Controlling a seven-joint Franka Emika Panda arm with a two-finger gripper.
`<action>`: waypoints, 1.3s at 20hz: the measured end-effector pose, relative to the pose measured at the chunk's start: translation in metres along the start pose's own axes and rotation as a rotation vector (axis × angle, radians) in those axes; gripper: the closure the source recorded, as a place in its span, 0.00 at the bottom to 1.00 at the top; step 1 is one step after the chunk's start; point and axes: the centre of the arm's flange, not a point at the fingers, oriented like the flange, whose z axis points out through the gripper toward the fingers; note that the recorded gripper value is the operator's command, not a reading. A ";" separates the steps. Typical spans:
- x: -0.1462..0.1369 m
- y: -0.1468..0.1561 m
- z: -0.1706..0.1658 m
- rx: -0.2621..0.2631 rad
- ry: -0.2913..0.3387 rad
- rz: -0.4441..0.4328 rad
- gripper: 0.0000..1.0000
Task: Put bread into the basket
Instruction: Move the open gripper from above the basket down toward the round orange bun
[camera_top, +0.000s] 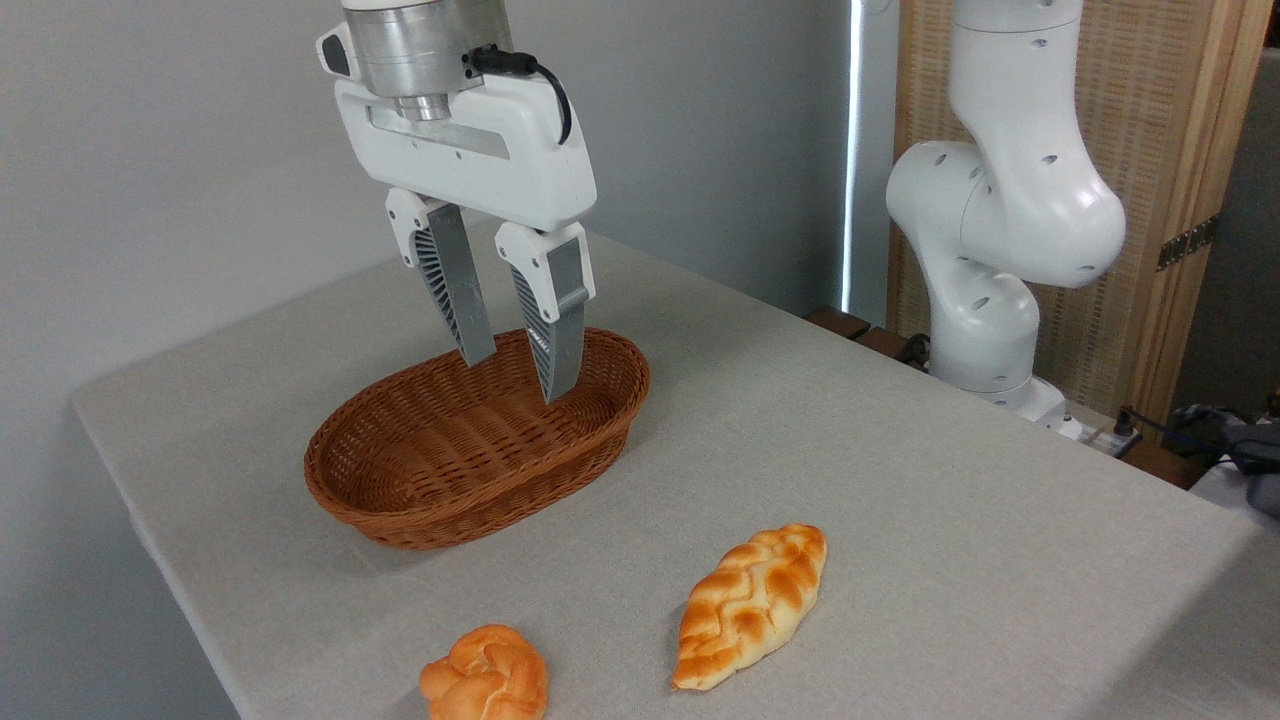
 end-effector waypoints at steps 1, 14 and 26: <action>0.001 0.002 0.002 -0.003 -0.003 0.003 0.00; 0.005 -0.005 0.017 -0.018 -0.026 -0.003 0.00; 0.000 -0.041 0.047 0.061 0.078 -0.058 0.00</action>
